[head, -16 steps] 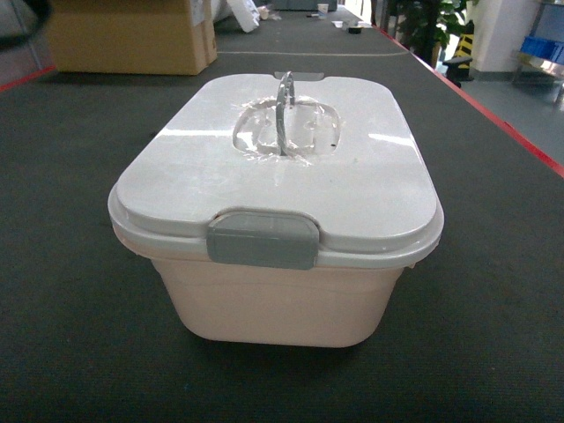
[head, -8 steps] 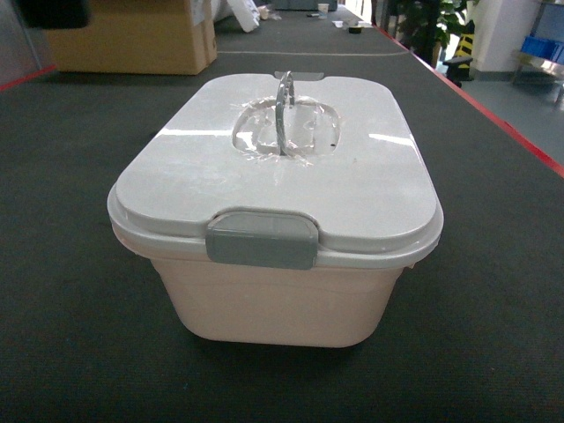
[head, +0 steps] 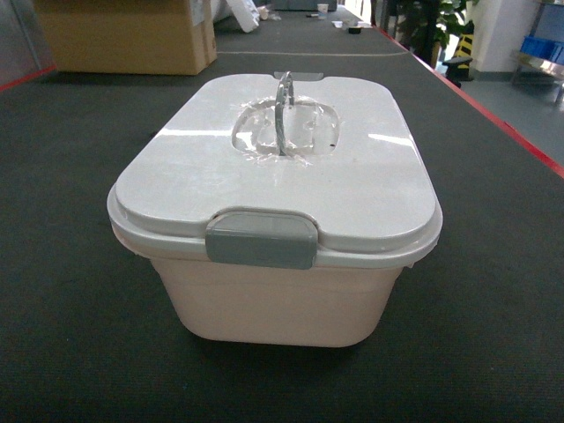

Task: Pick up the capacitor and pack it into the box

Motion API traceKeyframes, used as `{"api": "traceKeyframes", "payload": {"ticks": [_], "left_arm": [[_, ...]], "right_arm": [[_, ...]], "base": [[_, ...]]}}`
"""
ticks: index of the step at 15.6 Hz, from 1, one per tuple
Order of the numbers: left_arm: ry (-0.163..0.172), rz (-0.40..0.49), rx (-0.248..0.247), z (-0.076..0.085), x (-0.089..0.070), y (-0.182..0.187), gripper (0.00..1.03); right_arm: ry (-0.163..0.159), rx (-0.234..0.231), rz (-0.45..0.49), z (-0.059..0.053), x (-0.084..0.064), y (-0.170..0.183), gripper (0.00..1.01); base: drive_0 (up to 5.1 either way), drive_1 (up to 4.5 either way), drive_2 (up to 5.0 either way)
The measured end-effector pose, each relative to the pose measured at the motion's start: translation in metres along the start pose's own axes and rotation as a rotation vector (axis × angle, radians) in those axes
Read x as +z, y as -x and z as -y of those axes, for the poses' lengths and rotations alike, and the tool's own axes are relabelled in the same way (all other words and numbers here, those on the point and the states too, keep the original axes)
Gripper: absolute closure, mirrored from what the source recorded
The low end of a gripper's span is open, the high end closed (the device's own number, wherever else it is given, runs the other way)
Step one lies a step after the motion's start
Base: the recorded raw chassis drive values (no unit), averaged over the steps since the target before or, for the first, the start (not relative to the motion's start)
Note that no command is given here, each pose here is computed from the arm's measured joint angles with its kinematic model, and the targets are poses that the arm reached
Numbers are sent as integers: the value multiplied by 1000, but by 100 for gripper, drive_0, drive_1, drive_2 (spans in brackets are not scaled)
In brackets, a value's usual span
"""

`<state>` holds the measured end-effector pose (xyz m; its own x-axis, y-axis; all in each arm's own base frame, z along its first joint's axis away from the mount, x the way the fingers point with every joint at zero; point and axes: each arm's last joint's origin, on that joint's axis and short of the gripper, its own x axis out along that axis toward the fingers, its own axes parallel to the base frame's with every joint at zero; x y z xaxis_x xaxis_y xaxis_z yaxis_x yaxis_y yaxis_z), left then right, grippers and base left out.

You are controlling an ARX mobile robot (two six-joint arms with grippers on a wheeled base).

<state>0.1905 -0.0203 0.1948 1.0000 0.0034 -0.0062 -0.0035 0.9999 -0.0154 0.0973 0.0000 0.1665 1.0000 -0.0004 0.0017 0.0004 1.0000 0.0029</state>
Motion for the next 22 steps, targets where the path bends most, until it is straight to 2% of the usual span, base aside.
{"api": "traceKeyframes", "payload": {"ticks": [4,5,6,8,9,10,22], "left_arm": [[1,-2,0,-11,-12,26,101],[-1,-6,-5,-19,-15,32,101],[-1,-4,14,-22,-17,36,101],[-1,-8,-4,-21,-21,46,101],[-1,27,-4,-21,-24,49,101],[-1,-4,-4,-21,-29,52,101],[-1,20,-4,-21,-24,78,101]], "right_arm": [[0,0,0,0,0,0,3],[0,0,0,0,0,0,3],[0,-1,0,0,0,0,3],[0,0,0,0,0,0,3],[0,0,0,0,0,0,3],[0,0,0,0,0,0,3],[0,0,0,0,0,0,3]], "base": [[0,0,0],[0,0,0],[0,0,0],[0,0,0],[0,0,0],[0,0,0],[0,0,0]]}}
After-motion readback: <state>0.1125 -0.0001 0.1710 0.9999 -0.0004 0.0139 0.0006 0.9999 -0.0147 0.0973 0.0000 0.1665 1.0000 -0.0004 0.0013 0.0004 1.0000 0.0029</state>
